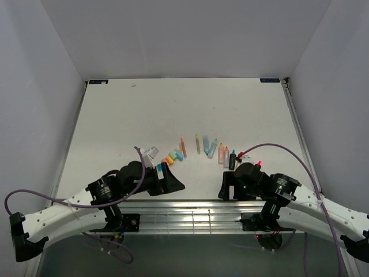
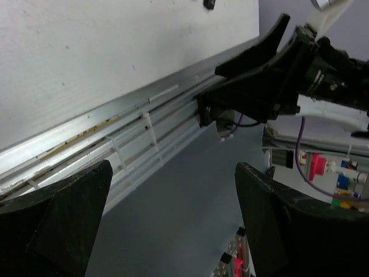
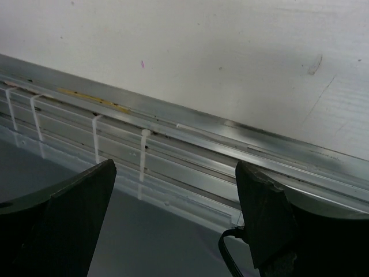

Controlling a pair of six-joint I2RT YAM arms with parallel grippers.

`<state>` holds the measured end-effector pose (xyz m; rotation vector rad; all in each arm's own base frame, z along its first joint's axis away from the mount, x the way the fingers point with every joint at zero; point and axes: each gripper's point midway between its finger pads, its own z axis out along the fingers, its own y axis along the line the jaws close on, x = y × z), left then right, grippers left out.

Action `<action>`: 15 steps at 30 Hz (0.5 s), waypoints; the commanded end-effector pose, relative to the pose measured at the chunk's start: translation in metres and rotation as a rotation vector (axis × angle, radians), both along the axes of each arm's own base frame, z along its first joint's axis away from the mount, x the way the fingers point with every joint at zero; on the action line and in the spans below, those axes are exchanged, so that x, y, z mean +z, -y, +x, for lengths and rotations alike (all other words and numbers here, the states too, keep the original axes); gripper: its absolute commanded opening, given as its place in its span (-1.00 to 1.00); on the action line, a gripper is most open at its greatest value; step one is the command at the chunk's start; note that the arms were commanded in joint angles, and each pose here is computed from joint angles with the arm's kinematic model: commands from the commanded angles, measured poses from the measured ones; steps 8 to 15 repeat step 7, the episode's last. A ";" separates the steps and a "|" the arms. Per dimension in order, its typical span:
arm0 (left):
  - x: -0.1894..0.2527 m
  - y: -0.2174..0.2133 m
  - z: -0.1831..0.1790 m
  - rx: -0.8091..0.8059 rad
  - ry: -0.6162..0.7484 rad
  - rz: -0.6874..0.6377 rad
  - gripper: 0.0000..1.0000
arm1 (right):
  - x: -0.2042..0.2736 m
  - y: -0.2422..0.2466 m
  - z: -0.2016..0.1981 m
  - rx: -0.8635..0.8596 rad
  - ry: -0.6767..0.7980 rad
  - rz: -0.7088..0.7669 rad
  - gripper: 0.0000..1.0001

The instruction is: Open the pen caps

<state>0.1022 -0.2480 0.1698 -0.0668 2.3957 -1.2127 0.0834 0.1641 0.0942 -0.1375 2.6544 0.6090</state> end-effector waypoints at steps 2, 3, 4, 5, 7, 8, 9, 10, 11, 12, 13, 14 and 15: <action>0.023 0.013 -0.025 -0.081 0.078 -0.188 0.96 | -0.012 0.005 -0.004 -0.104 0.016 0.024 0.80; 0.011 0.013 -0.032 -0.116 0.083 -0.201 0.96 | -0.011 0.004 -0.004 -0.096 0.028 0.044 0.80; 0.022 0.012 -0.037 -0.139 0.114 -0.272 0.96 | -0.013 0.003 -0.001 -0.074 0.058 0.047 0.80; 0.031 0.013 -0.040 -0.150 0.137 -0.334 0.96 | -0.014 0.003 0.000 -0.069 0.067 0.050 0.80; 0.027 0.009 -0.039 -0.131 0.144 -0.367 0.96 | -0.012 0.004 0.004 -0.066 0.100 0.052 0.80; 0.027 0.009 -0.039 -0.131 0.144 -0.367 0.96 | -0.012 0.004 0.004 -0.066 0.100 0.052 0.80; 0.027 0.009 -0.039 -0.131 0.144 -0.367 0.96 | -0.012 0.004 0.004 -0.066 0.100 0.052 0.80; 0.027 0.009 -0.039 -0.131 0.144 -0.367 0.96 | -0.012 0.004 0.004 -0.066 0.100 0.052 0.80; 0.027 0.009 -0.039 -0.131 0.144 -0.367 0.96 | -0.012 0.004 0.004 -0.066 0.100 0.052 0.80; 0.027 0.009 -0.039 -0.131 0.144 -0.367 0.96 | -0.012 0.004 0.004 -0.066 0.100 0.052 0.80; 0.027 0.009 -0.039 -0.131 0.144 -0.367 0.96 | -0.012 0.004 0.004 -0.066 0.100 0.052 0.80; 0.027 0.009 -0.039 -0.131 0.144 -0.367 0.96 | -0.012 0.004 0.004 -0.066 0.100 0.052 0.80; 0.027 0.009 -0.039 -0.131 0.144 -0.367 0.96 | -0.012 0.004 0.004 -0.066 0.100 0.052 0.80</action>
